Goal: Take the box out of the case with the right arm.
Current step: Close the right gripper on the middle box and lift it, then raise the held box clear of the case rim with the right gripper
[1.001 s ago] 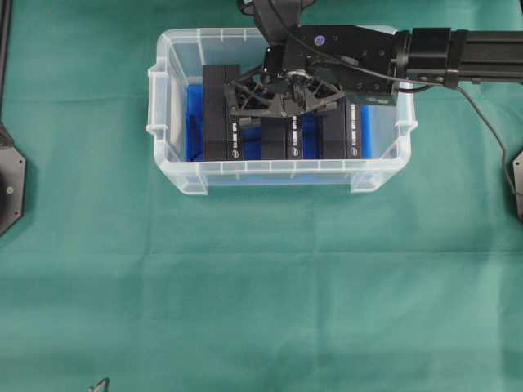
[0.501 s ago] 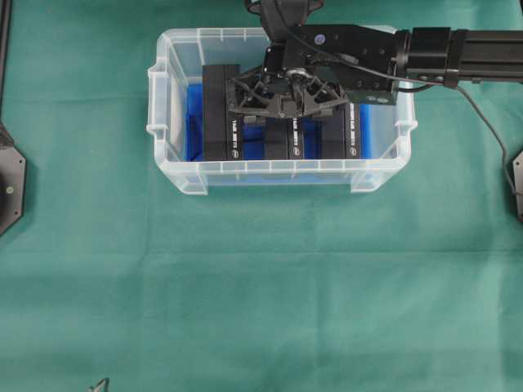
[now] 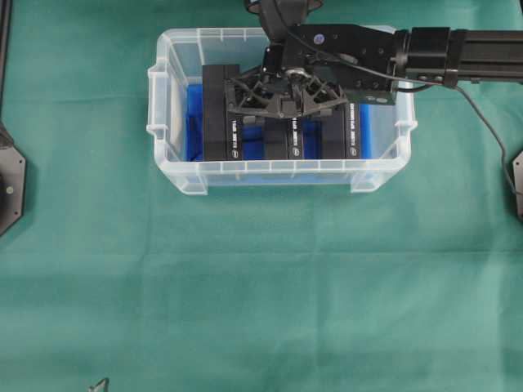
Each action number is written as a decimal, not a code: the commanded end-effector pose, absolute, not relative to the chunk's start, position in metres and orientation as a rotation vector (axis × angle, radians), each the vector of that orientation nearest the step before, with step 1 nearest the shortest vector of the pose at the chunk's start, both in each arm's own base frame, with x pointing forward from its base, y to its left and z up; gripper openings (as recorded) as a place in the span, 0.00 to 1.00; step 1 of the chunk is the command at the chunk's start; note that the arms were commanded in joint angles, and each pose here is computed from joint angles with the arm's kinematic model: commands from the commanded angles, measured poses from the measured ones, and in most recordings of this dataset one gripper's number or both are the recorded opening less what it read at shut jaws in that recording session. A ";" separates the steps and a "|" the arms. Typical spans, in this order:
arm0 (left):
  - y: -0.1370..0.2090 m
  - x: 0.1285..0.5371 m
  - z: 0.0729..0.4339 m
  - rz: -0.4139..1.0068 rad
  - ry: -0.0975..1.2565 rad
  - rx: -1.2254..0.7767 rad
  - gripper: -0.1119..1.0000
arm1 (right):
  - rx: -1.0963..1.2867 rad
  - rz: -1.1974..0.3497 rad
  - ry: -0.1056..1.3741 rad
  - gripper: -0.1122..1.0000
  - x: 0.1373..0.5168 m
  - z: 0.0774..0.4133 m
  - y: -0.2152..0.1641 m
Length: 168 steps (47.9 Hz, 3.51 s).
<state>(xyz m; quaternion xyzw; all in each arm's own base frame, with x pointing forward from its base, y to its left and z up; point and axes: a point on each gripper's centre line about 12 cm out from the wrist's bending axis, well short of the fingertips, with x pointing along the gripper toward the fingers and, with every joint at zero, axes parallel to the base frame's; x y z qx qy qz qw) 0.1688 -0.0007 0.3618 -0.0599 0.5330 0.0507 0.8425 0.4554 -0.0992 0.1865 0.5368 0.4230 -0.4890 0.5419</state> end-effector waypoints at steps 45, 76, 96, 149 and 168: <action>-0.001 0.169 0.370 0.102 1.100 -0.124 0.12 | 1.249 -1.190 0.941 0.69 0.433 0.383 -0.089; -0.001 0.169 0.370 0.105 1.100 -0.126 0.12 | 1.243 -1.174 0.909 0.69 0.426 0.413 -0.081; -0.001 0.169 0.370 0.103 1.097 -0.125 0.12 | 1.247 -1.176 0.908 0.69 0.426 0.413 -0.081; -0.001 0.169 0.370 0.102 1.097 -0.124 0.12 | 1.246 -1.178 0.906 0.69 0.426 0.413 -0.082; -0.001 0.169 0.370 0.104 1.098 -0.125 0.12 | 1.245 -1.180 0.908 0.69 0.426 0.413 -0.082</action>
